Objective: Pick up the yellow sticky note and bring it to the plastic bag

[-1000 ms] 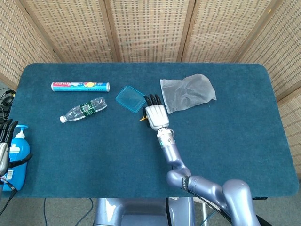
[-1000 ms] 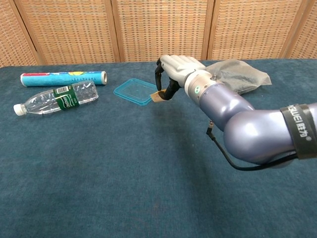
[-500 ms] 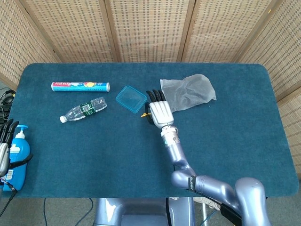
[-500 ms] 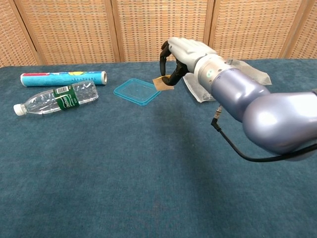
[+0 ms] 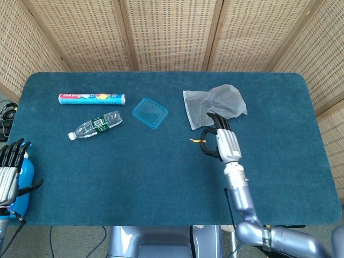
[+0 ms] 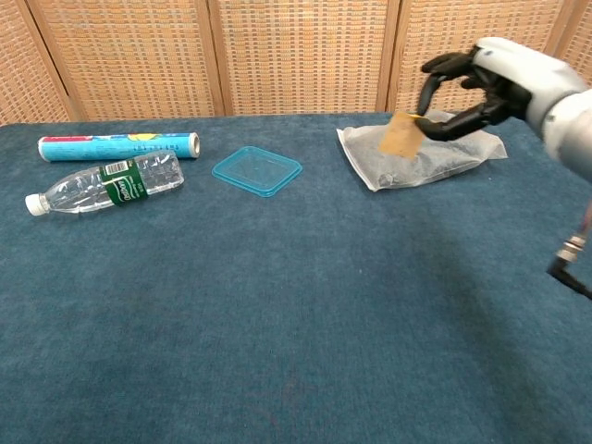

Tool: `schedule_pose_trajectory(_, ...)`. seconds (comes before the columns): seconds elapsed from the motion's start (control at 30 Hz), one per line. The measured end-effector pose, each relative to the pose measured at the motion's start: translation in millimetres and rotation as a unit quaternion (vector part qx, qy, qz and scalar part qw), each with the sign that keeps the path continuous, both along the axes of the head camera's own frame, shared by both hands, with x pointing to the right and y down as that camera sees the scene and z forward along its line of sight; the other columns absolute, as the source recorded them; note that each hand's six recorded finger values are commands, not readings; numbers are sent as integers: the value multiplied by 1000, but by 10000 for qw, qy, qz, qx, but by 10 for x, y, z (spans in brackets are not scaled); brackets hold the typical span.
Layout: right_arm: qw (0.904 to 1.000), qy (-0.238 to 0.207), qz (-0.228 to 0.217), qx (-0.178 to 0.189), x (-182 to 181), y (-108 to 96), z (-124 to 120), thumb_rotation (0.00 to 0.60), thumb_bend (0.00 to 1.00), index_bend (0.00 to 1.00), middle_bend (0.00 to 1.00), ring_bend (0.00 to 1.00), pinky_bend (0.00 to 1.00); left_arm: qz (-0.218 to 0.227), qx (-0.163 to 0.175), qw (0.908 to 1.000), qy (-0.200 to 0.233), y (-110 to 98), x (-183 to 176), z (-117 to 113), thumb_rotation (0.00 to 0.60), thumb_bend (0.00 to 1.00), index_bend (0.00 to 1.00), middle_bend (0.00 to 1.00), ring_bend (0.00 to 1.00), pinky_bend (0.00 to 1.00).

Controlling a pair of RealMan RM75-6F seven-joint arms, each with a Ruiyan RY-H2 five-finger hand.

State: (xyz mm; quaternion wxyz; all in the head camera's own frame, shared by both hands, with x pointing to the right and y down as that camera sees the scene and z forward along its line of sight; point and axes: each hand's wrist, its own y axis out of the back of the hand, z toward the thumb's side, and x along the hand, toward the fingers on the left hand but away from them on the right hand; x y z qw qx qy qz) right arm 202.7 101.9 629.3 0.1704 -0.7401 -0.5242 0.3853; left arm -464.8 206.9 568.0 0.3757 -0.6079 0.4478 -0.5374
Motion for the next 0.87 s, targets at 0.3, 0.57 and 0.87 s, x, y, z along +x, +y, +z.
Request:
schedule_pose_trajectory(0.3,9989,-409,170,-142,495,486,-230,600,560,713,166,0,0,122,126,9998,-106,39,66,-32,600,174,0,0,0,0)
schedule_pose_trajectory(0.57,9951,-888,254,-361,660,807,-325,600,559,717,166,0,0,212,195,9995,-146,76,123,-60,600,175,0,0,0,0)
schedule_pose_trajectory(0.87,9859,-1522,115,-693,729,1141,-479,600,560,717,165,0,0,250,220,9993,-188,79,149,-63,600,175,0,0,0,0)
